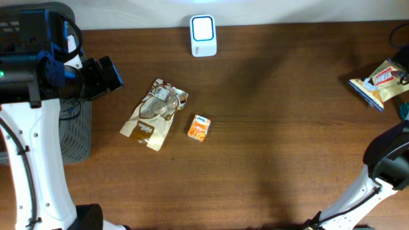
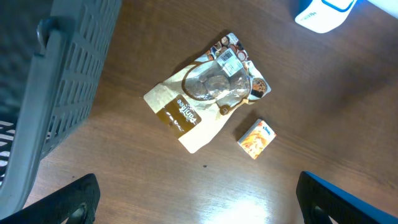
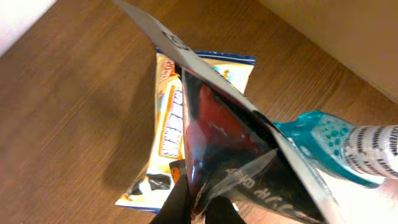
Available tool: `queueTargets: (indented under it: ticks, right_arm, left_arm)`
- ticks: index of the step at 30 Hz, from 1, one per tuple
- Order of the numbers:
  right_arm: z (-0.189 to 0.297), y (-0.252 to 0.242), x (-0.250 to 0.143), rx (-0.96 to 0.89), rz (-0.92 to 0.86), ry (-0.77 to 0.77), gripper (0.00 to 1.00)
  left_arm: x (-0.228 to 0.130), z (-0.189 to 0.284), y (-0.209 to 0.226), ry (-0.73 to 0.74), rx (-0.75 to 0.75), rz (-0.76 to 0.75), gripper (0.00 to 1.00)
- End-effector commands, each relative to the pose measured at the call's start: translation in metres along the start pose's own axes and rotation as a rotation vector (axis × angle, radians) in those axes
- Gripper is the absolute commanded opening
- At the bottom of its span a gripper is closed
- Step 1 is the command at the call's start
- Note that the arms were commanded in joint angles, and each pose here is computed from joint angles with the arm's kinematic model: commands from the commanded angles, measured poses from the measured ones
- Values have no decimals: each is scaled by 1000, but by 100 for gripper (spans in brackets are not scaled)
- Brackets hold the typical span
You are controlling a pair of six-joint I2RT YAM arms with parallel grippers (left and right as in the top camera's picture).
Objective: Scan the item barcode
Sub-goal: 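Carry the hex wrench pack right and place it on the snack bag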
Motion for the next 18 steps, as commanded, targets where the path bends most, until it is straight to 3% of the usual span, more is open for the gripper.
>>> queueTargets:
  ticks: [1, 3, 7, 11, 16, 18]
  right_arm:
    - [-14, -9, -6, -43, 15, 18, 5]
    - [-29, -11, -14, -64, 25, 56, 13]
    - [-36, -12, -18, -75, 28, 75, 43]
    - [-21, -11, -19, -51, 26, 94, 47]
    - [47, 21, -15, 294, 8, 144, 50]
    - [85, 51, -31, 567, 70, 251, 60]
  left_arm:
    - [-1, 2, -1, -5, 2, 6, 99]
    - [-1, 2, -1, -5, 2, 6, 99]
    - [-1, 2, -1, -5, 2, 6, 99]
    - [-1, 2, -1, -5, 2, 6, 99]
    - [-1, 2, -1, -5, 2, 6, 99]
    - [-1, 2, -1, -5, 2, 6, 99]
Point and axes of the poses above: each gripper's point midway between its finger pads, its own z axis back along the fingers, its own y axis along the line the jaws close on, x = y × z, the point moved 6 cm from there along z, back along the fingers, and after that the axes turned 14 degrees about -z, right-handed, at the moved point
